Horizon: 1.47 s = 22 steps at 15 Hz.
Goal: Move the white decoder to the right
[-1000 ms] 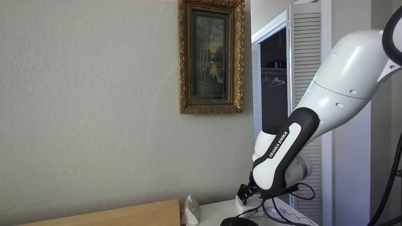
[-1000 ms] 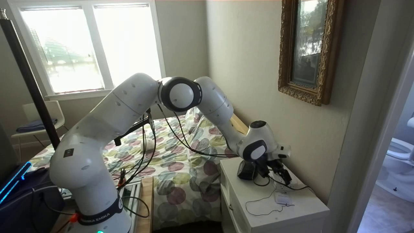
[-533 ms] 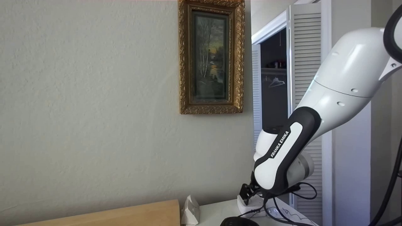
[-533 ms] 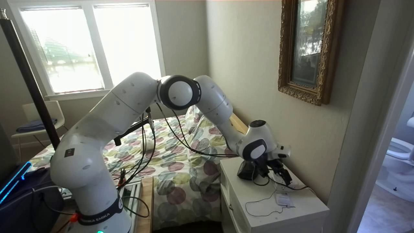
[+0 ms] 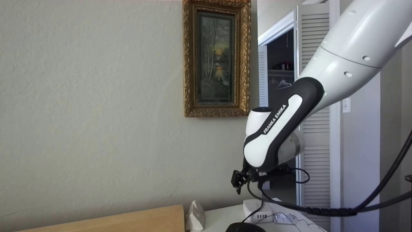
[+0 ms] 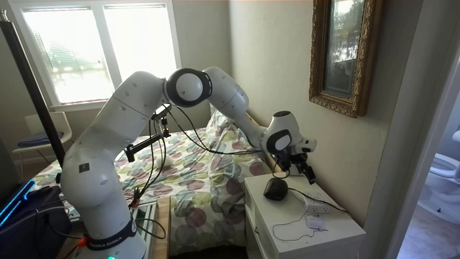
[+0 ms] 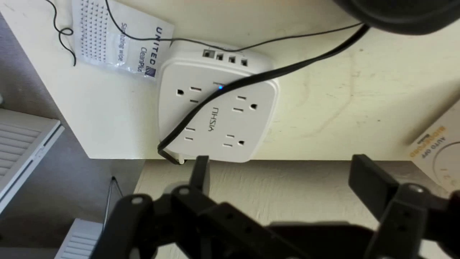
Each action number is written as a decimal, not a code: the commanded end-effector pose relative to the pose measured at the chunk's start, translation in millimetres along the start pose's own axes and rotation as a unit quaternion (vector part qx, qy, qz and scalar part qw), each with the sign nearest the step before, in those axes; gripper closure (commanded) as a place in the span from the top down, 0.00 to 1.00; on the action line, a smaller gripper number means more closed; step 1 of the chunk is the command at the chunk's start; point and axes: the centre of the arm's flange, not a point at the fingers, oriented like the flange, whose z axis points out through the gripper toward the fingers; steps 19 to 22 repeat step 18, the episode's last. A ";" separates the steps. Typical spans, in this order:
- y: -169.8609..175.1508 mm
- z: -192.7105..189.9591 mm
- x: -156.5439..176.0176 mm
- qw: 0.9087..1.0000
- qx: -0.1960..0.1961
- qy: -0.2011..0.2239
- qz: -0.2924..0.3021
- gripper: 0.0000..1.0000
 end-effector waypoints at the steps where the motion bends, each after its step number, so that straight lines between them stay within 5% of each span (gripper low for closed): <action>1: -5.4 -68.2 4.0 0.999 -0.003 -0.043 0.022 1.00; 13: 29.7 -219.2 11.3 0.987 0.041 -0.150 0.047 1.00; 14: 21.6 -198.6 28.3 0.990 0.023 -0.132 0.049 1.00; 22: 24.0 -214.7 21.8 0.989 0.029 -0.139 0.046 1.00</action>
